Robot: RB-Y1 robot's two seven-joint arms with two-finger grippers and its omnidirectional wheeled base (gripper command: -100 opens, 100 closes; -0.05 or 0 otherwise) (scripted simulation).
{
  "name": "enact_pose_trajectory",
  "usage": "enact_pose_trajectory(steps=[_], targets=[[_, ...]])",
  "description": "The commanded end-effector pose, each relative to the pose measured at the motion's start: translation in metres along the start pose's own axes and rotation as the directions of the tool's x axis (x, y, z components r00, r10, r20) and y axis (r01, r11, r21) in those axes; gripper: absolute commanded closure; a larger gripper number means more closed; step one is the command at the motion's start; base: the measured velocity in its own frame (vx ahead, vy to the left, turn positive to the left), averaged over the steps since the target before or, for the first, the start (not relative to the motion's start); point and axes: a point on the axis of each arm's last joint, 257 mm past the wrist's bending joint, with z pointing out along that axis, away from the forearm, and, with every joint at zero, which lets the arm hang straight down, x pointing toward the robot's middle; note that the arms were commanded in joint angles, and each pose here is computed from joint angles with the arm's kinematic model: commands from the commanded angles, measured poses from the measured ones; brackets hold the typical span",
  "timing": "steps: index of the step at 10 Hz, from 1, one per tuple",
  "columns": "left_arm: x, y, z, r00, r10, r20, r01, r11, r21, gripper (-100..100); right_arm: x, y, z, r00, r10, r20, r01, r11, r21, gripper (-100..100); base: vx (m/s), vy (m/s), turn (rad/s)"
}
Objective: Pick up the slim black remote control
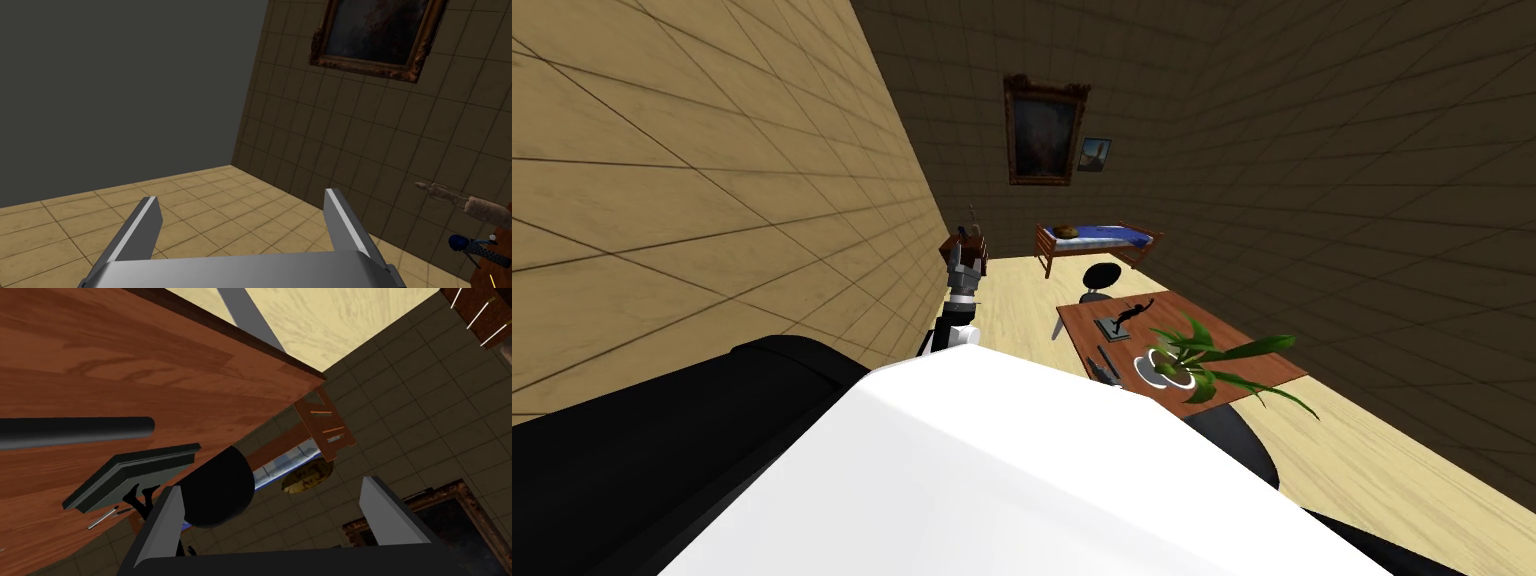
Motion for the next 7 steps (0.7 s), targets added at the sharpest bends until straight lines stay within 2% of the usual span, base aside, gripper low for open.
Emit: enact_pose_trajectory(steps=[1,3,4,5,6,7], targets=[[0.0,0.0,0.0,1.0,0.0,0.0,0.0,1.0,0.0,0,0.027,-0.025,-0.008,0.993,-0.087,-0.085,0.091,0.995,0.049,-100,0.118,0.003,0.323],[0.0,0.0,0.0,1.0,0.0,0.0,0.0,1.0,0.0,0,0.034,-0.034,-0.011,0.992,-0.083,-0.099,0.089,0.994,0.066,-100,0.071,-0.008,0.038],[0.0,0.0,0.0,1.0,0.0,0.0,0.0,1.0,0.0,0,0.049,-0.051,-0.018,0.979,-0.135,-0.153,0.149,0.985,0.089,-100,0.076,0.005,0.189],[0.0,0.0,0.0,1.0,0.0,0.0,0.0,1.0,0.0,0,0.051,-0.053,-0.019,0.978,-0.133,-0.158,0.149,0.984,0.093,-100,0.071,-0.005,0.111],[0.0,0.0,0.0,1.0,0.0,0.0,0.0,1.0,0.0,0,0.066,-0.072,-0.028,0.96,-0.181,-0.215,0.208,0.971,0.113,-100,0.096,-0.001,0.221],[0.0,0.0,0.0,1.0,0.0,0.0,0.0,1.0,0.0,0,0.069,-0.077,-0.031,0.958,-0.178,-0.224,0.208,0.97,0.123,-100,0.076,-0.017,0.083]])
